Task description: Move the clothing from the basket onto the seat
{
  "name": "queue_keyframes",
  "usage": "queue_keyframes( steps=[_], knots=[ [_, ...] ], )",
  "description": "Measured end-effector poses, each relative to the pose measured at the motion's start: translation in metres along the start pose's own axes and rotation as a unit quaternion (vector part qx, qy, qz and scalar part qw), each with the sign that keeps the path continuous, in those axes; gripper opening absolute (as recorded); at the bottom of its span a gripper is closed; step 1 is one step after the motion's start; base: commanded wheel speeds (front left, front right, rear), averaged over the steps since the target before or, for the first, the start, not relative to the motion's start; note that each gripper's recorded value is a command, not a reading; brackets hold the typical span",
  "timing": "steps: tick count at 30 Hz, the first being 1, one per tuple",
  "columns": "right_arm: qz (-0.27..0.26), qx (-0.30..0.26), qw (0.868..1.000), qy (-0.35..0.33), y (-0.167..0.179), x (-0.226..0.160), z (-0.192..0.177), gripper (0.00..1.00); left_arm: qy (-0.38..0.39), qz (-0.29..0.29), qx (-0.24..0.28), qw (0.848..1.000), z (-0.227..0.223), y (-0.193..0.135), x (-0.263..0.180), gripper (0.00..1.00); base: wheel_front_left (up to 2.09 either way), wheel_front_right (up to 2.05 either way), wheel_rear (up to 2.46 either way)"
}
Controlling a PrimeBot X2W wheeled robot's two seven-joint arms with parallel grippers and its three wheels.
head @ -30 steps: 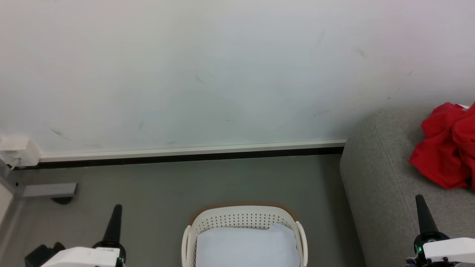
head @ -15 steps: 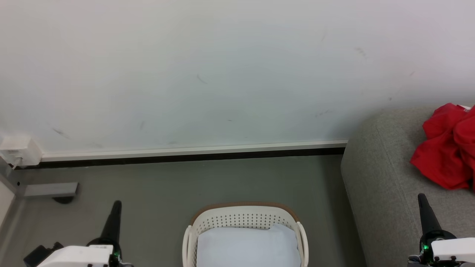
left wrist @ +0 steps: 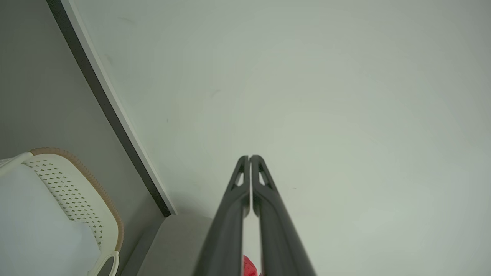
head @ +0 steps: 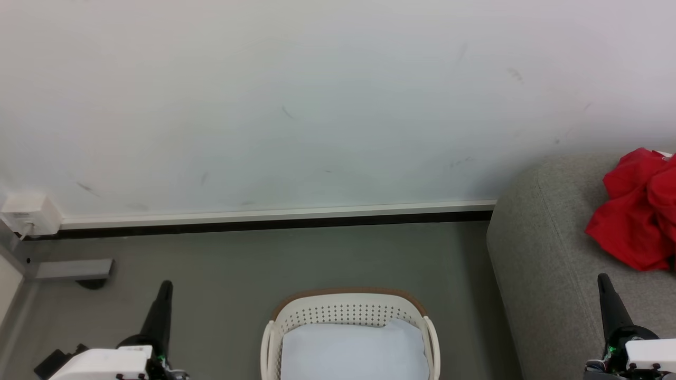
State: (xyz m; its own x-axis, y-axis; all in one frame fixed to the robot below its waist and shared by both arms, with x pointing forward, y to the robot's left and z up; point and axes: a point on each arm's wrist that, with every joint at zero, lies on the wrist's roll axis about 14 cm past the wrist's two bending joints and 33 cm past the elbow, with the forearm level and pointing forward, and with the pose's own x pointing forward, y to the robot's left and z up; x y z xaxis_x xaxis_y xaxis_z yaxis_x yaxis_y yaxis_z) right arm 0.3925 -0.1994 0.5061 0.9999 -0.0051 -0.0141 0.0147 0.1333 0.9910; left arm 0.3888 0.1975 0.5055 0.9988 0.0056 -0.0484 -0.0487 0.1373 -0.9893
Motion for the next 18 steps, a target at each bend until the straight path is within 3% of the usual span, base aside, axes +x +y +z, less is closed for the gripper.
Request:
queue_keyframes(
  steps=[18],
  knots=[
    [0.013, 0.062, 0.998, 0.002, 0.0063, 0.001, 0.0012, 0.0, 0.001, -0.019, -0.063, 0.998, 0.0034, -0.0094, 0.0, 0.0, 0.0, 0.0, 0.0]
  ],
)
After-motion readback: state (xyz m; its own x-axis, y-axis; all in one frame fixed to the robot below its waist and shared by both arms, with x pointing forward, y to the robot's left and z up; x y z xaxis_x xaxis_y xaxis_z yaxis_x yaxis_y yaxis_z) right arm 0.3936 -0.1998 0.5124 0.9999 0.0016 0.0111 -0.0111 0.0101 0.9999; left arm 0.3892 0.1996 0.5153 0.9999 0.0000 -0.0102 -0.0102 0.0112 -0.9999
